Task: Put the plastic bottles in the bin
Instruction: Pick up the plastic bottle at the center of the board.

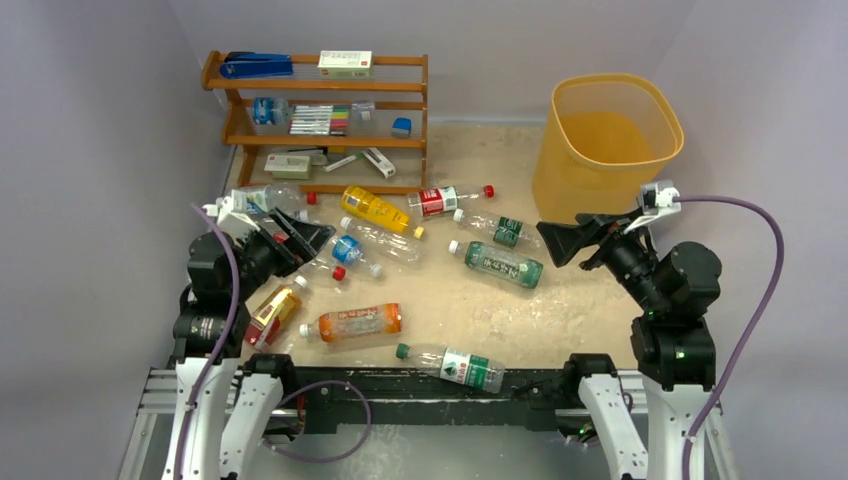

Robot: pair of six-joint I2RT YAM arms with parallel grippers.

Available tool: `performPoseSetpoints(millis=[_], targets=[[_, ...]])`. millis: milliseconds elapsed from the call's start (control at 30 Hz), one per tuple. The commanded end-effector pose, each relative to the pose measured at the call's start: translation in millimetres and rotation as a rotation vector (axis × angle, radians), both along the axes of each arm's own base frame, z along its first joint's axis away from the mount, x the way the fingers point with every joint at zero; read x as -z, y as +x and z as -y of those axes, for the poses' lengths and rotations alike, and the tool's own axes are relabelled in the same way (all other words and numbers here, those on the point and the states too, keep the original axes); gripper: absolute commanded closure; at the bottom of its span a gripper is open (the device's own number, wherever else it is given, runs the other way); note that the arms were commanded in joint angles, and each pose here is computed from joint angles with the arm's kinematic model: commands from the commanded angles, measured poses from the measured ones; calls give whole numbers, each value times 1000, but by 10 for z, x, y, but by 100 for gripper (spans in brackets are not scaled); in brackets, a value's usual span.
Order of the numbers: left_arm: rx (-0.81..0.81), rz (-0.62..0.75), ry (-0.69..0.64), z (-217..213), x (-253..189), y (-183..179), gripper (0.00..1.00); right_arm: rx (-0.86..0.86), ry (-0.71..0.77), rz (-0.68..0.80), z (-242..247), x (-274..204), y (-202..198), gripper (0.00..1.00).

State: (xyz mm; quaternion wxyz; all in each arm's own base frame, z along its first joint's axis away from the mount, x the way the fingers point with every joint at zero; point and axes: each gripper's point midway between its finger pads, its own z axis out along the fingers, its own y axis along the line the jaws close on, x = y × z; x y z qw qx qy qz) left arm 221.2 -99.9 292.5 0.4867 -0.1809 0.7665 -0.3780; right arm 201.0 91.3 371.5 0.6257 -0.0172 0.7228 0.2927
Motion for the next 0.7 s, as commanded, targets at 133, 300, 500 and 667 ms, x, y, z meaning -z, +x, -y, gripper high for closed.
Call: performPoseSetpoints(millis=[133,300,500,667], targets=[[21,-14,23,8,177,-84,5,-12,4,20,-21,24,15,0],[20,-27,29,1,220,-81,5,-27,8,10,-44,66,33,0],[20,-89,34,-3,425,-73,3,-45,-8,-83,-59,414,140,0],[49,-128,-25,78,697,-175,3,-147,4,-215,-196,959,163,0]])
